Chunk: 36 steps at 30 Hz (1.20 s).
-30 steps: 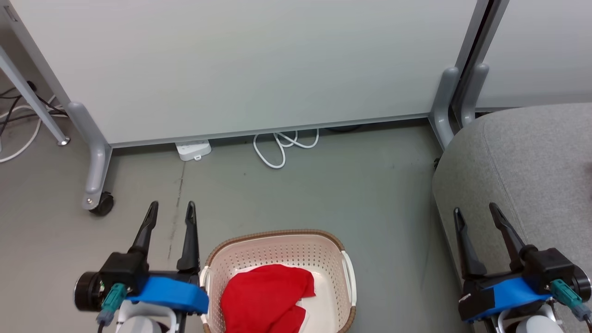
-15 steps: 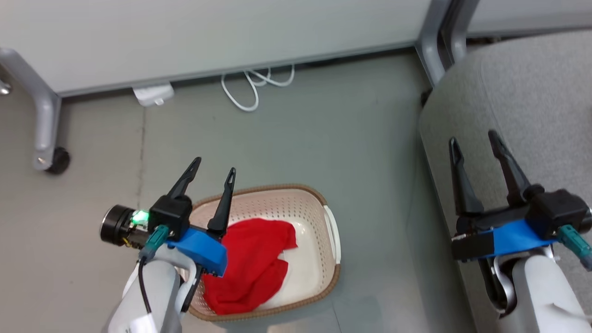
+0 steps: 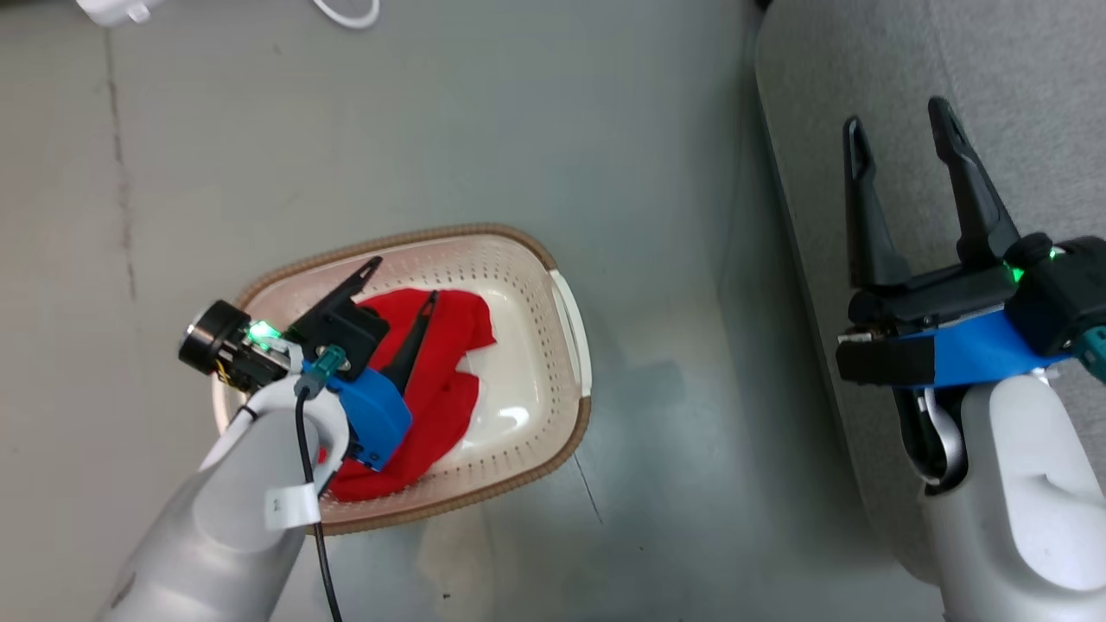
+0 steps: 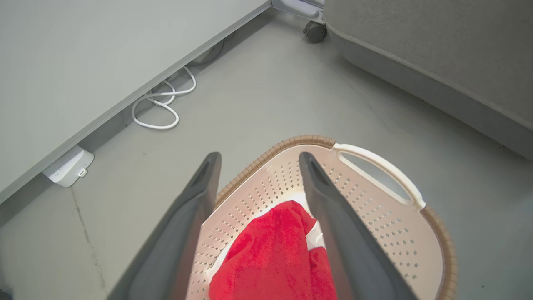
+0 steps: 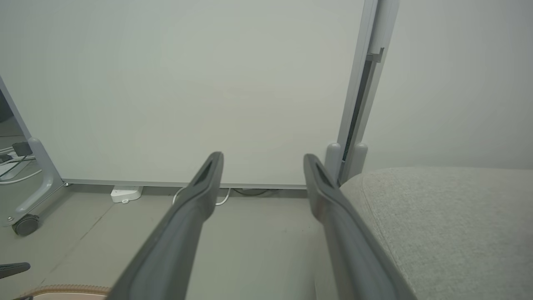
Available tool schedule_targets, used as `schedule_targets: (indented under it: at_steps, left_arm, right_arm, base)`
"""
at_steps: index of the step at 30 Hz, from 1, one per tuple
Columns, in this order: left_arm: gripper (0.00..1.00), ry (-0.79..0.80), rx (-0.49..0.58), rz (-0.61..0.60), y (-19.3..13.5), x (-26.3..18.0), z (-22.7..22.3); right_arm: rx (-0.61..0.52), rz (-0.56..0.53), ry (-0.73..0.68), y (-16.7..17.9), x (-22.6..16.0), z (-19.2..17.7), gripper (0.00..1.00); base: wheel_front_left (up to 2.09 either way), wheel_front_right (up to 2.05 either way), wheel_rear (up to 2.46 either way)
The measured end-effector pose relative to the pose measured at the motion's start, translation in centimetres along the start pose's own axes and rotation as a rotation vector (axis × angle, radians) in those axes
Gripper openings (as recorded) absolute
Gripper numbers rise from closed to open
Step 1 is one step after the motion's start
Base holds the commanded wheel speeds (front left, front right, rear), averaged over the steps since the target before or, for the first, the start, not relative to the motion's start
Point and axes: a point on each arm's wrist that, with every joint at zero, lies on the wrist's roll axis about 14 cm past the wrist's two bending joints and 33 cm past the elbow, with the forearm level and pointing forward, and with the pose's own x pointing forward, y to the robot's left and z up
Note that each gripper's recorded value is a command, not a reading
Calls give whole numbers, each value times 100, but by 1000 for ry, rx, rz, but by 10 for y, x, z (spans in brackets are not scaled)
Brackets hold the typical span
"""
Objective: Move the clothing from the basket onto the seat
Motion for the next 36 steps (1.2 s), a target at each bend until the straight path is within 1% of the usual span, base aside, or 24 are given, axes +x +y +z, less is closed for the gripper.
schedule_targets:
  at_steps: [8, 18, 27, 36]
  left_arm:
    - [100, 195, 36, -107, -6, 32, -73]
    - [100, 457, 98, -246, -25, 41, -165]
    - [100, 630, 133, -329, -36, 44, -222]
    - [100, 714, 158, -363, -34, 52, -257]
  right_arm:
    - [-12, 2, 47, -5, 24, -39, 100]
    - [-20, 6, 106, -8, 41, -90, 100]
    - [-26, 17, 153, -8, 46, -129, 100]
    - [-41, 9, 197, -15, 43, -157, 100]
  base:
    - [0, 0, 0]
    - [0, 0, 0]
    - [0, 0, 0]
    - [0, 0, 0]
